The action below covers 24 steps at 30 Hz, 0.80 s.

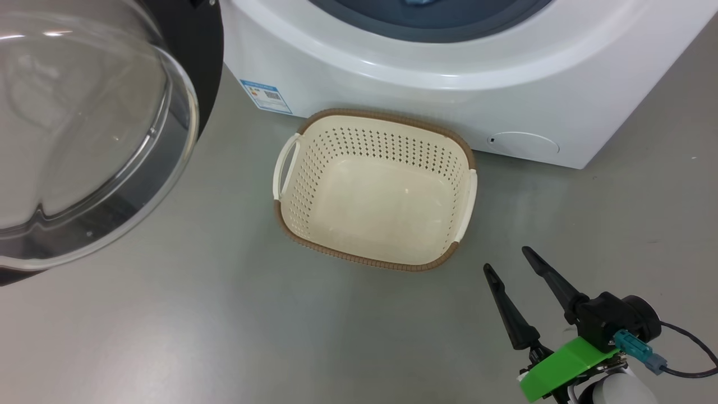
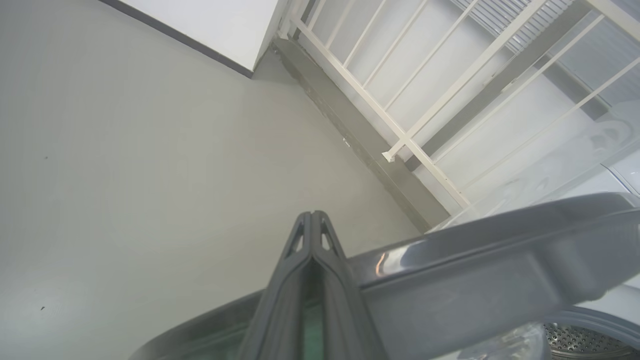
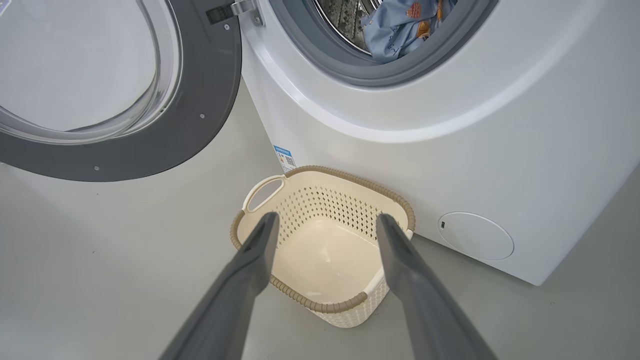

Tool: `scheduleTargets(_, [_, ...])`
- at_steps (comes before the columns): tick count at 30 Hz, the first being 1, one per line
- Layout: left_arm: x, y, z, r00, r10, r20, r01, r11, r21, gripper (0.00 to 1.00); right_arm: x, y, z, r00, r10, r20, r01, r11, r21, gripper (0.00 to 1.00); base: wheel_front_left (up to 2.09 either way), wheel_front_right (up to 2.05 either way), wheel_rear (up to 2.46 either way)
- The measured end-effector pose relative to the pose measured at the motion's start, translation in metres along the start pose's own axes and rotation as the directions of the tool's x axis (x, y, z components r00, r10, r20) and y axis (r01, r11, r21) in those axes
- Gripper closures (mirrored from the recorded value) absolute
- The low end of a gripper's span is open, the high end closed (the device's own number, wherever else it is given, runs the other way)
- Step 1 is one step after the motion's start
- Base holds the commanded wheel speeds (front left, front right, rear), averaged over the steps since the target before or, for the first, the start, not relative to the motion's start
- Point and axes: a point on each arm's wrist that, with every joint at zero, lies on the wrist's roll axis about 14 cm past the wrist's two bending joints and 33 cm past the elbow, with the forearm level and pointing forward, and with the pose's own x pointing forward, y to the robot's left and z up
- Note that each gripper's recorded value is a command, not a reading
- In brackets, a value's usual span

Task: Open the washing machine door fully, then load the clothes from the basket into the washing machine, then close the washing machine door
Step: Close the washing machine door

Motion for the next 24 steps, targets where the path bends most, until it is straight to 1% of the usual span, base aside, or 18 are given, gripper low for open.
scheduleTargets(10, [-0.012,-0.004,-0.005,0.997,-0.033,-0.076,0.033,0.999,-0.001,1.00,0.001,0.005,0.010,1.000,0.005,0.022,-0.004,1.000,-0.007,0.00,0.00,0.00,0.00])
scheduleTargets(24, [-0.028,-0.011,-0.015,0.979,-0.093,-0.182,0.083,0.995,-0.059,1.00,0.001,0.010,0.020,0.999,0.008,0.047,-0.007,1.000,-0.011,0.00,0.00,0.00,0.00])
